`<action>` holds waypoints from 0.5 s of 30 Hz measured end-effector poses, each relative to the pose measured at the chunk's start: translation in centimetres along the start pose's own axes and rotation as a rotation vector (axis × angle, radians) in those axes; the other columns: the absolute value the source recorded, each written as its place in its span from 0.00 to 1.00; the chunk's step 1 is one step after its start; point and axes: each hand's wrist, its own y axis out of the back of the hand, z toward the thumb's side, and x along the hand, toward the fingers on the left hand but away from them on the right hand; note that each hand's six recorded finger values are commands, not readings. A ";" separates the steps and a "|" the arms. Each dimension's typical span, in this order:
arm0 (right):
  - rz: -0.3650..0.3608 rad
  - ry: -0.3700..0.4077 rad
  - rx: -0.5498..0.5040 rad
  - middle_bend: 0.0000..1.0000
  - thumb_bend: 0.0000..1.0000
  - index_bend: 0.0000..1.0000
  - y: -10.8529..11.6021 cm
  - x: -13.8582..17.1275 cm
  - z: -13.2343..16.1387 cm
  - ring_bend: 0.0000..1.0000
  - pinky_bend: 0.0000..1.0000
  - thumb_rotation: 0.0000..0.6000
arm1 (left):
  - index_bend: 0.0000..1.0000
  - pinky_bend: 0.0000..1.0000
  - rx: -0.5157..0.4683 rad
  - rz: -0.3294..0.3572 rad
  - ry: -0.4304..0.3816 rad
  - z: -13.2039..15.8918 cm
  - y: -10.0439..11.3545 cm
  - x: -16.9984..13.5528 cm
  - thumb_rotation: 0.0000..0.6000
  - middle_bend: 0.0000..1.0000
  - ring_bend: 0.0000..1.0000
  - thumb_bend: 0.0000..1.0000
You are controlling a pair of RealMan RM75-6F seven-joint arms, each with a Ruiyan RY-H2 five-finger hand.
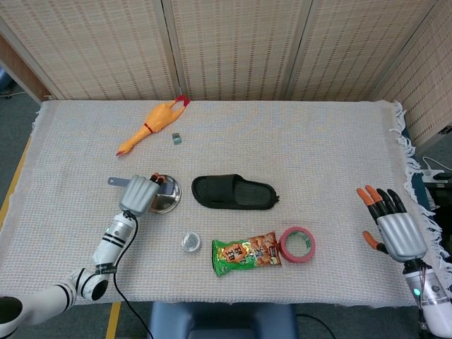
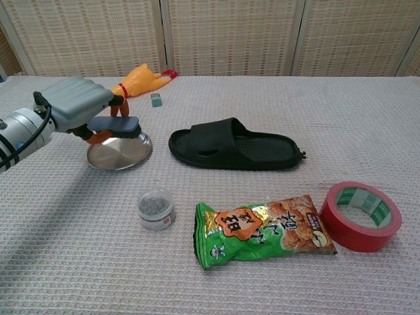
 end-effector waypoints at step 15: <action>0.149 0.344 0.125 0.00 0.55 0.08 -4.5 -12.5 10.2 0.00 0.00 1.00 | 0.72 0.95 -0.064 0.027 0.020 1.6 3.7 0.7 1.00 0.82 0.91 0.56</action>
